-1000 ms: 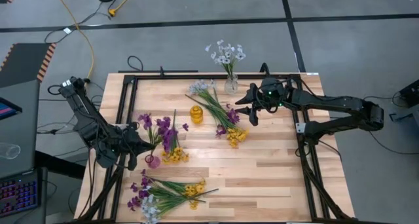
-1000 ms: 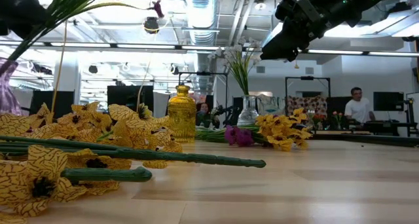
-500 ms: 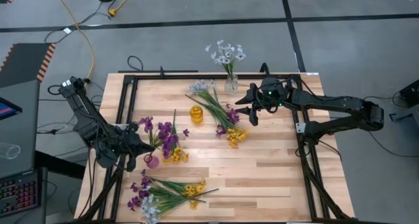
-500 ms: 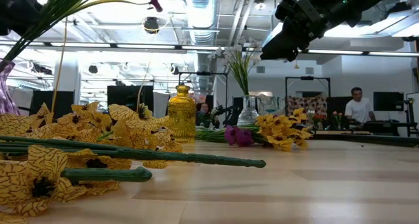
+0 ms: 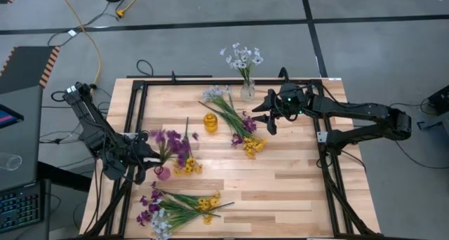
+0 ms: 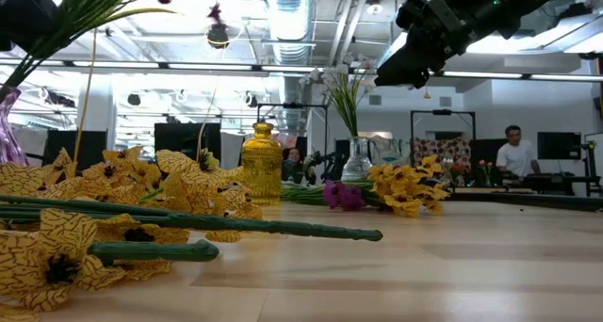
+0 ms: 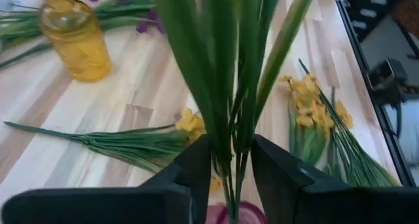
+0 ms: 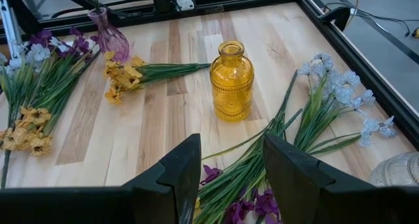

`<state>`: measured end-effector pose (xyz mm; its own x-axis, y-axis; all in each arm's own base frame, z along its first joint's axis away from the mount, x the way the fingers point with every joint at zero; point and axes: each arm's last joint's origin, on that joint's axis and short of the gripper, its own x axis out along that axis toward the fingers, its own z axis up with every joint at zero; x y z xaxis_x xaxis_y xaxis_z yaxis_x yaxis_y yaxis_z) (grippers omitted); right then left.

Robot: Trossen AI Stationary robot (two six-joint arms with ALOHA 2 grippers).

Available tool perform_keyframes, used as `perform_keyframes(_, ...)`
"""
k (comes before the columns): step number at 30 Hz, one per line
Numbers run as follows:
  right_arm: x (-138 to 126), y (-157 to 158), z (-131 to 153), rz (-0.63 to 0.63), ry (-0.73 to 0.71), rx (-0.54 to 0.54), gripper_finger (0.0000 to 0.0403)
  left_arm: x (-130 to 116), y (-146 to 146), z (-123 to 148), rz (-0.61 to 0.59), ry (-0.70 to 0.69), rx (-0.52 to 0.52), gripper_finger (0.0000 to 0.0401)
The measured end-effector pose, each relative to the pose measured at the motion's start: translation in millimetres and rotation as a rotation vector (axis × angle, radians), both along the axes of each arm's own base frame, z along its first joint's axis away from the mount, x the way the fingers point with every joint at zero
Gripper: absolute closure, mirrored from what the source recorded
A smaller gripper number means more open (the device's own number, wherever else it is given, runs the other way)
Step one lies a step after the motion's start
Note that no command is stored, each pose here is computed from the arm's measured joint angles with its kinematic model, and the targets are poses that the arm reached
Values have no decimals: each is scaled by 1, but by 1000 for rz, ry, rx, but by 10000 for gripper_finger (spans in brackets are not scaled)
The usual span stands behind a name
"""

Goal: Sort flowers into vase by color
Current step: Put the top left violet flowers into the violet vase

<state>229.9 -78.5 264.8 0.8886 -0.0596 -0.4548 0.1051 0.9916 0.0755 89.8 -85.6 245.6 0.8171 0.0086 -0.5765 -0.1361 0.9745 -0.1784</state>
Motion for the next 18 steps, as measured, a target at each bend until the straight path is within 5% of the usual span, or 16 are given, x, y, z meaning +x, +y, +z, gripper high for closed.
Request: perform_keyframes(18,0,0,0,0,0,0,211,-3,-2,8,-72,83,-84,291)
